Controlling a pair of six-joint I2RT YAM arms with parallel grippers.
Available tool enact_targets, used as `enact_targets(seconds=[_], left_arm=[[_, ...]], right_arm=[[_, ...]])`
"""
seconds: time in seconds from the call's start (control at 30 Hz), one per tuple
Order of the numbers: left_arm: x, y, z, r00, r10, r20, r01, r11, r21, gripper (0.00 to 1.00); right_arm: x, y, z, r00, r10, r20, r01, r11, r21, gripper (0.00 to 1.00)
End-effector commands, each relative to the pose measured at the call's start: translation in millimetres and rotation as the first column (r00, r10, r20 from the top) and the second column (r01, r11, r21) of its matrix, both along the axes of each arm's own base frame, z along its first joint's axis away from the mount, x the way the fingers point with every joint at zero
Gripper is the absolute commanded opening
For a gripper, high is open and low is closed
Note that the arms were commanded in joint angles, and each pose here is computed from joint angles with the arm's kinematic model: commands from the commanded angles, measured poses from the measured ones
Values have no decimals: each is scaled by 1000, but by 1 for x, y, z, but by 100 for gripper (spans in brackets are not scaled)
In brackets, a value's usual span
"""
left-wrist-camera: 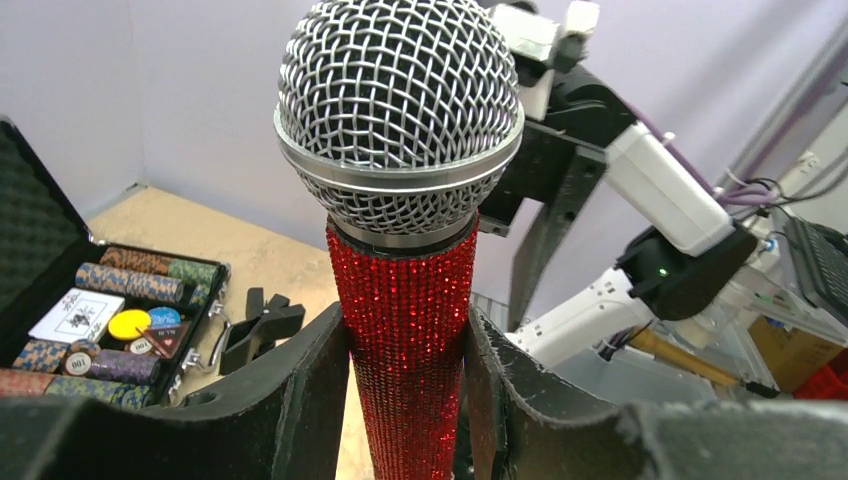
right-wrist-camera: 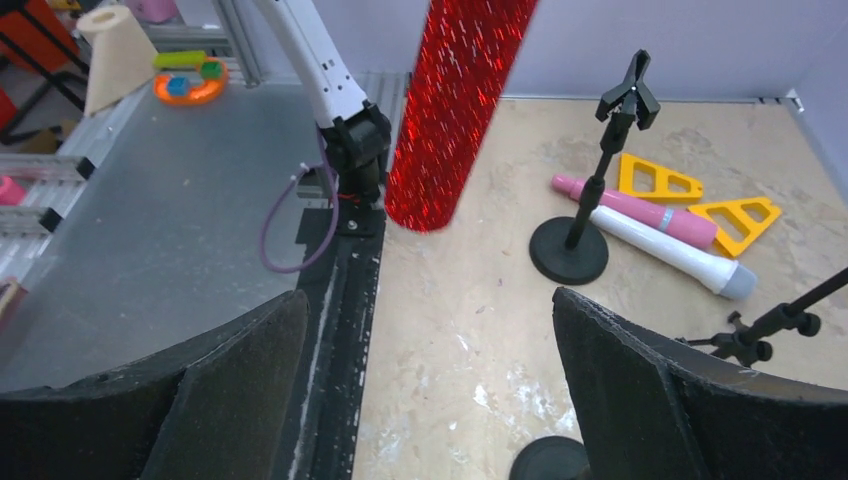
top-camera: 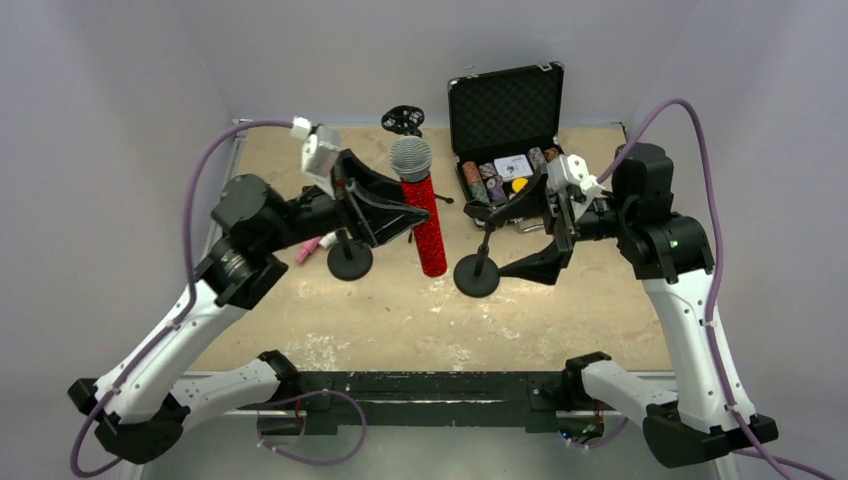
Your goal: Attach the microphones to the stand
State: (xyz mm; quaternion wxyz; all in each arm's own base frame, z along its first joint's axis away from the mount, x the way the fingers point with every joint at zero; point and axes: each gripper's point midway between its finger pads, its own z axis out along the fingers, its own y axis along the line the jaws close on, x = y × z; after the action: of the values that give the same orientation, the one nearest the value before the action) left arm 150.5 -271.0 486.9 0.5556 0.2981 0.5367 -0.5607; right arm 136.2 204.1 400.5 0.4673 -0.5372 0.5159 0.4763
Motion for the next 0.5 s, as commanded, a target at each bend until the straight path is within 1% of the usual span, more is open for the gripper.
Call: enact_targets(seconds=[0.0,0.07,0.13,0.33,0.4,0.47], left_arm=[[15,-13,43,992,90,89,-79,989,-122,0],[20,-29,40,994,79,75,-69,990,-123,0],[18,-45,40,995,57,76,-48,991,-124,0],[15,-79,44,996,15,82,-4,991,-131,0],[16,-85,43,996,22,81,-12,992,-123,0],[18,-89,39,997,31,77,-22,993,-113,0]], right_arm=[[-4,7,29,999,25,-48,-22,999,50,96],[-2,9,25,996,21,-86,-17,998,54,96],[3,11,22,993,9,-121,-2,998,58,96],[25,15,14,977,-72,-201,83,995,46,93],[27,17,10,969,-74,-238,88,995,48,89],[26,18,5,963,-60,-264,77,996,53,83]])
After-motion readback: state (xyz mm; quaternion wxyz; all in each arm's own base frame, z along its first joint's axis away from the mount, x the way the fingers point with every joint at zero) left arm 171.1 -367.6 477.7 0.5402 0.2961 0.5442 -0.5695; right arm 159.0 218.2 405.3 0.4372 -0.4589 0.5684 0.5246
